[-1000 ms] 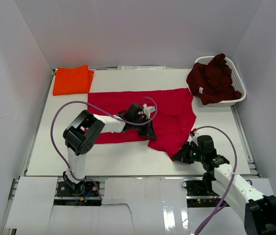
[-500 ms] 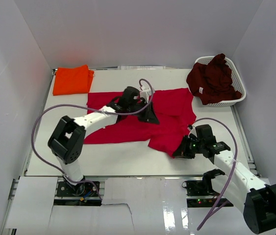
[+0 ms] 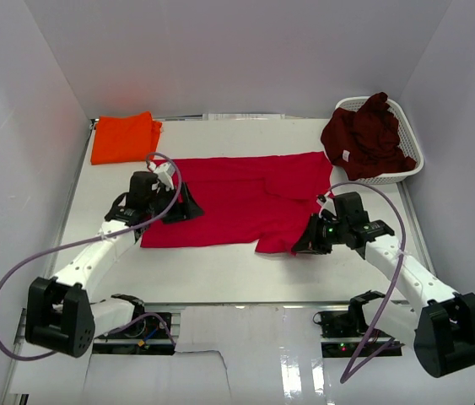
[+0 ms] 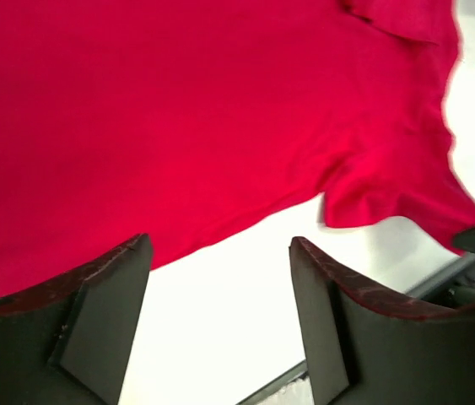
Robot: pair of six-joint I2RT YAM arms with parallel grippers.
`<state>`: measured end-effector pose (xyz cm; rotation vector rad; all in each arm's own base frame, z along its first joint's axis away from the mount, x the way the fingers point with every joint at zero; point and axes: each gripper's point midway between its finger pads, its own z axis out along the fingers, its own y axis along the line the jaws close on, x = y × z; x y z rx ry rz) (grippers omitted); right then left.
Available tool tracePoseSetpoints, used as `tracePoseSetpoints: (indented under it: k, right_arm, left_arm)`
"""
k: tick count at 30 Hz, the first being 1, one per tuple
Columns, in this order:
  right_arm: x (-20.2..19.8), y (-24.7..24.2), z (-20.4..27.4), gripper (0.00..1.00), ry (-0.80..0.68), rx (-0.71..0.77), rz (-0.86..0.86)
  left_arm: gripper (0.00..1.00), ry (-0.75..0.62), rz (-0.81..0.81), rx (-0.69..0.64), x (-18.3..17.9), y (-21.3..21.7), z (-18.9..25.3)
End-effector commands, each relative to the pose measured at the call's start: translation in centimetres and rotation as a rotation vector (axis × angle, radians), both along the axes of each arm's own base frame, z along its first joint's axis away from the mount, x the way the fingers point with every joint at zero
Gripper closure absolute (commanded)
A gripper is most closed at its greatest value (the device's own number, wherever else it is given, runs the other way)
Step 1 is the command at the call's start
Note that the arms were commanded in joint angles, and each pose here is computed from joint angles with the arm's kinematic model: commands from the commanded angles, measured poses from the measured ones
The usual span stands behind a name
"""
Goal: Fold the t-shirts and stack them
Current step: Grap the side of the flattened tshirt closest away from the robot with both arms
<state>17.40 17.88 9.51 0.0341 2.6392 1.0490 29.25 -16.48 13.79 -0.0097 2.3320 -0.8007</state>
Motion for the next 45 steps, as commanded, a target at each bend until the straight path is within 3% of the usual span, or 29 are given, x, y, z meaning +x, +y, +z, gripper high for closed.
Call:
tracePoseSetpoints:
  k: [1, 7, 9, 11, 13, 16, 23, 32, 45]
  right_arm:
    - [1.4, 0.8, 1.9, 0.92, -0.047, 0.025, 0.048]
    - [2.5, 1.3, 2.8, 0.92, -0.058, 0.040, 0.073]
    - [2.7, 1.4, 3.1, 0.92, -0.062, 0.046, 0.079]
    - [3.0, 1.6, 3.4, 0.92, -0.067, 0.057, 0.095]
    - [3.3, 1.6, 3.5, 0.92, -0.067, 0.066, 0.102]
    - [3.7, 1.7, 3.8, 0.92, -0.073, 0.076, 0.115]
    - [4.4, 1.9, 4.8, 0.92, -0.057, 0.089, 0.133]
    - [4.7, 2.2, 4.5, 0.92, -0.028, 0.112, 0.162]
    - [4.6, 1.6, 3.6, 0.92, -0.014, 0.115, 0.158]
  left_arm:
    - [0.22, -0.047, 0.114, 0.110, -1.0, 3.4, 0.2]
    - [0.22, 0.016, 0.232, 0.099, -2.1, 6.4, 1.3]
    - [0.22, 0.072, 0.280, 0.031, -1.9, 7.6, 1.3]
    - [0.22, 0.154, 0.374, -0.038, -1.9, 10.3, 0.0]
    - [0.25, 0.200, 0.370, -0.131, -2.2, 10.8, -0.6]
    - [0.25, 0.217, 0.459, -0.142, -1.6, 13.9, -0.5]
    - [0.24, 0.386, 0.563, -0.209, -2.2, 15.7, -3.8]
    - [0.25, 0.502, 0.775, -0.149, -3.7, 18.2, -6.4]
    - [0.23, 0.690, 0.828, -0.160, -5.2, 18.1, -10.0]
